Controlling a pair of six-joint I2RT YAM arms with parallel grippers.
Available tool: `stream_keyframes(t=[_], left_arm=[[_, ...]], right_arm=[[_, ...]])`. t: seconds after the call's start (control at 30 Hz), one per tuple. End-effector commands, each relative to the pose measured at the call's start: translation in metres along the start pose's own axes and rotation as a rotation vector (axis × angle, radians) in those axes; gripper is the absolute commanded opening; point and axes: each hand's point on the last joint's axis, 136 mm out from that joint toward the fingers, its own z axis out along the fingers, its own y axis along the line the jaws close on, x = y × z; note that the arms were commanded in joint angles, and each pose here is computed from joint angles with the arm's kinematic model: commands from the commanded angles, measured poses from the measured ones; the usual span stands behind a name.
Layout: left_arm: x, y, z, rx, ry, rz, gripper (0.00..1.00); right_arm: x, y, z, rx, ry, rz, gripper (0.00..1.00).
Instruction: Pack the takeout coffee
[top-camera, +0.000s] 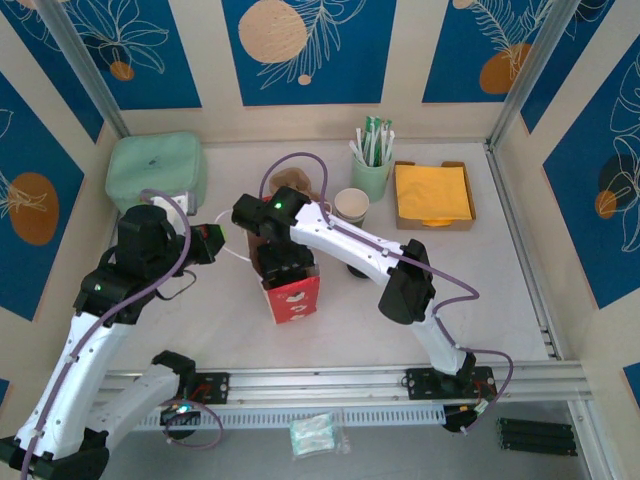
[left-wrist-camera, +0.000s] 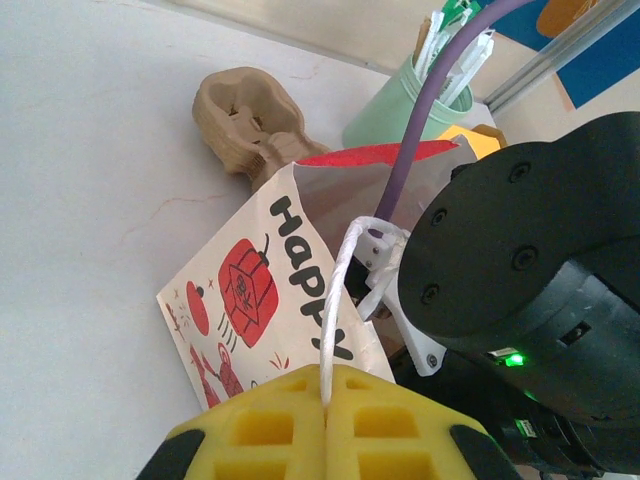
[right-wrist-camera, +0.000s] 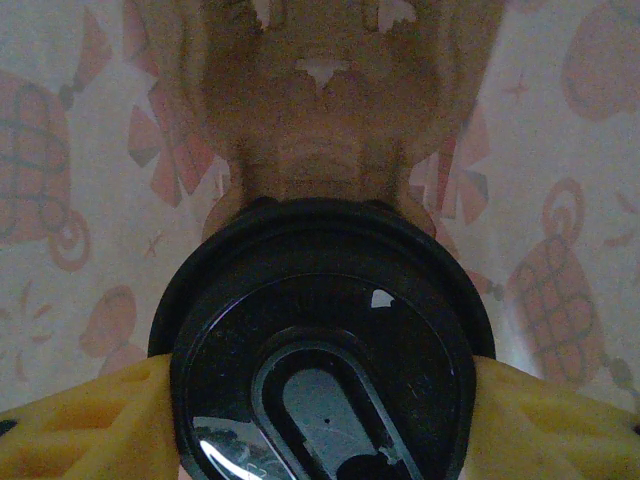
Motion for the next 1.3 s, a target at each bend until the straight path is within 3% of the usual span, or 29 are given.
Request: stream_keyframes(t=[0.0, 1.27], left_arm=[[-0.009, 0.002, -0.005, -0.014, -0.044, -0.008, 0.0], [-0.009, 0.003, -0.006, -0.017, -0.047, -0.019, 0.0]], right_arm=[[0.006, -0.001, 0.005, 0.007, 0.024, -0.002, 0.62], [0.008, -0.001, 0.017, 0.02, 0.033, -0.005, 0.62]])
